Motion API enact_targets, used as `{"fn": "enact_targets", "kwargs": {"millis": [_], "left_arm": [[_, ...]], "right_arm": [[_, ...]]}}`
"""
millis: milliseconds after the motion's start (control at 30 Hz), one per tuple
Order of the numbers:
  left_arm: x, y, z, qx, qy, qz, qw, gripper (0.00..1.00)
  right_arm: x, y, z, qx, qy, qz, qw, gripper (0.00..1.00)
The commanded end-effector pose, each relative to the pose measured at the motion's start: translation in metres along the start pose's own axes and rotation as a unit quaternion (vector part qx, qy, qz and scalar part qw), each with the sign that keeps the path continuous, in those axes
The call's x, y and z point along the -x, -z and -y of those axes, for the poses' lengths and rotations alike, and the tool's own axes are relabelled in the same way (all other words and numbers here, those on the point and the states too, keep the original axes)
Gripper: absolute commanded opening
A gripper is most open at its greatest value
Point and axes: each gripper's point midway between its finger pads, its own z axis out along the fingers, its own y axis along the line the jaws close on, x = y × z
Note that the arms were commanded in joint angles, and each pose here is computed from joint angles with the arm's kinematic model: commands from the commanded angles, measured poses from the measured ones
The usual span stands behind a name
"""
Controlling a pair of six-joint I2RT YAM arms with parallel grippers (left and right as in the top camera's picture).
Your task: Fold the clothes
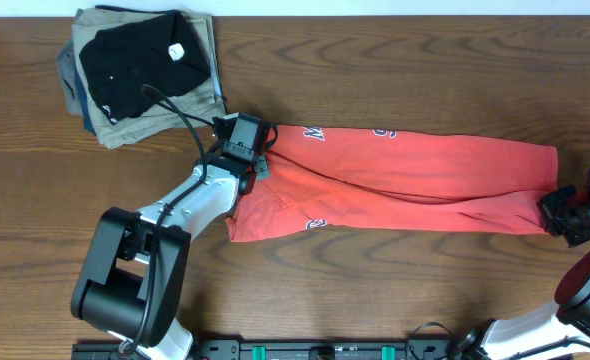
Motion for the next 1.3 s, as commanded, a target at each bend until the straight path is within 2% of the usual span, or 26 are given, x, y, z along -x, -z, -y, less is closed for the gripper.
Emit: {"fn": "enact_targets", "kwargs": {"millis": [0, 333, 500, 700, 900, 1167, 1200, 1233, 1267], "left_arm": [[0.007, 0.0, -0.001, 0.007, -0.006, 0.009, 1.0, 0.07], [0.008, 0.0, -0.001, 0.007, -0.006, 0.009, 1.0, 0.07], [0.01, 0.0, 0.0, 0.004, -0.004, 0.014, 1.0, 0.07], [0.012, -0.004, 0.003, 0.001, -0.002, 0.019, 1.0, 0.07], [0.014, -0.01, 0.006, -0.004, 0.0, 0.027, 1.0, 0.07], [0.018, -0.01, 0.009, -0.009, 0.003, 0.035, 0.999, 0.07], [0.019, -0.01, 0.009, -0.008, 0.003, 0.036, 0.999, 0.08], [0.021, -0.01, 0.007, -0.005, 0.004, 0.04, 0.999, 0.15], [0.022, -0.009, 0.005, 0.002, 0.004, 0.045, 0.999, 0.17]], "right_arm": [[0.005, 0.001, 0.0, -0.002, -0.003, 0.005, 1.0, 0.01], [0.016, 0.017, -0.035, 0.083, -0.002, 0.004, 0.997, 0.01], [0.037, 0.031, -0.075, 0.179, 0.043, 0.04, 0.982, 0.01], [0.055, 0.04, -0.094, 0.211, 0.055, 0.086, 0.972, 0.01], [0.061, 0.046, -0.11, 0.223, 0.076, 0.117, 0.965, 0.01], [0.064, 0.04, -0.101, 0.155, 0.08, 0.148, 0.974, 0.01], [0.063, 0.04, -0.1, 0.151, 0.08, 0.148, 0.974, 0.01], [0.063, 0.04, -0.099, 0.15, 0.079, 0.148, 0.974, 0.02], [0.062, 0.039, -0.098, 0.148, 0.079, 0.145, 0.975, 0.06]]}}
